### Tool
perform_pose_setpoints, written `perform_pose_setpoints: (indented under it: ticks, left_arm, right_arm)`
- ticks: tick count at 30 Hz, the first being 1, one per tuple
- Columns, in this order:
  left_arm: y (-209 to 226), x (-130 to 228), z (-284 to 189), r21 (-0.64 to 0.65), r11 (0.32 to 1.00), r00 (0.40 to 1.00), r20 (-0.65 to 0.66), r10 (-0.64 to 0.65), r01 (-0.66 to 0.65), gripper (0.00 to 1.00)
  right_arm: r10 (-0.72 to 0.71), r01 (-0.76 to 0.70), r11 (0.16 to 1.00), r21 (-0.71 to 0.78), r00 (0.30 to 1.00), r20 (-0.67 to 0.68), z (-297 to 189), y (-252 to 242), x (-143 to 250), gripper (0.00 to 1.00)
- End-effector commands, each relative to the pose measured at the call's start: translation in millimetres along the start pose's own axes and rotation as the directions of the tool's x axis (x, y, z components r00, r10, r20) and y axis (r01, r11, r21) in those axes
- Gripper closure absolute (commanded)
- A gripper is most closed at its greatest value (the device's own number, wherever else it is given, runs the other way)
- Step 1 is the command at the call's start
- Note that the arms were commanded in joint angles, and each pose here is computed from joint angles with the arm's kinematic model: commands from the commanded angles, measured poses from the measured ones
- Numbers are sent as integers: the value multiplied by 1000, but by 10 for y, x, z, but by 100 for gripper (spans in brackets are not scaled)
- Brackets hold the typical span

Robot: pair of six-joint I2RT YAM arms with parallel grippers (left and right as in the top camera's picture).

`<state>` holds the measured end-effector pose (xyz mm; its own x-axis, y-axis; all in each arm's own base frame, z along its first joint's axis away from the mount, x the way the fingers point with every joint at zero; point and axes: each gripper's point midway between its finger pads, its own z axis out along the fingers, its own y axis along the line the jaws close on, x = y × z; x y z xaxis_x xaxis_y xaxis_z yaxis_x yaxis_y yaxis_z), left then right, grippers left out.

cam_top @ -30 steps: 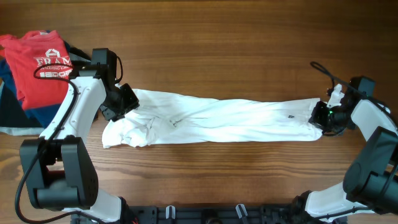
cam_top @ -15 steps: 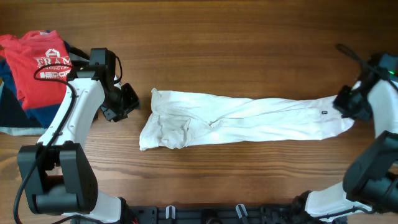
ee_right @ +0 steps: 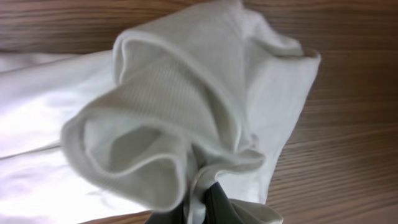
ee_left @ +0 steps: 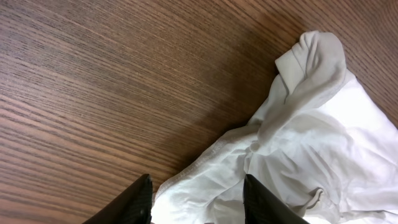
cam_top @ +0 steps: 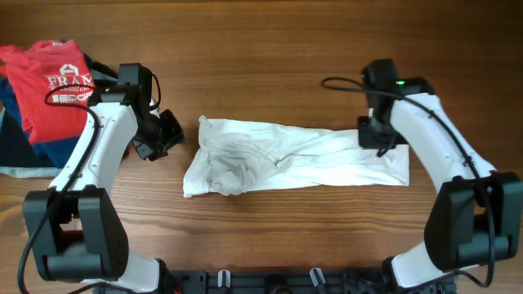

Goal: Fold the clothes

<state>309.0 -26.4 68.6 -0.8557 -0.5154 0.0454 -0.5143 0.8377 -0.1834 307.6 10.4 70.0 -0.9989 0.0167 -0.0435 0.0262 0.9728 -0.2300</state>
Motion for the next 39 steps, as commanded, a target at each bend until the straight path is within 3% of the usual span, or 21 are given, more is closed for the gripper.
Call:
perform_pose_setpoints:
  ticks: [1,15,17,18,20,22,25,29,32,39]
  left_arm:
    - [-39,-41,-97,26,999,1000,24,17,-18,51]
    - [-25,-20,-96,21,1000,1000,15,17,-17,48]
    - [-26,-21,-96,21,1000,1000,16,17,-17,48]
    - [-26,-21,-96,21,1000,1000,16,17,-17,48]
    - [-26,-20,-96,21,1000,1000,15,16,-17,48]
    - [-26,-20,-96,21,1000,1000,15,16,-17,47]
    - [-17,-4,-96,18,1000,1000,9,15,-15,45]
    - [10,46,-95,8,1000,1000,-12,26,-26,43]
    - [-39,109,-86,31,992,992,-33,121,-120,41]
    - [-175,223,132,45,970,970,-23,241,-239,30]
  right_arm:
    - [-34,35,998,-43,999,20,-70,276,-7,95]
    - [-82,92,959,-267,996,47,-175,931,21,89]
    - [-89,98,949,-300,995,42,-192,988,35,73]
    - [-99,107,939,-327,994,40,-207,1034,49,49]
    - [-129,138,913,-383,990,49,-246,1134,58,28]
    - [-192,210,870,-446,978,85,-302,1254,58,27]
    - [-180,203,882,-426,979,96,-290,1226,14,27]
    - [-43,61,958,-278,997,70,-189,957,-58,29]
    - [59,-44,978,-203,996,70,-183,788,-85,28]
    - [180,-141,964,-227,971,158,-491,446,-192,26]
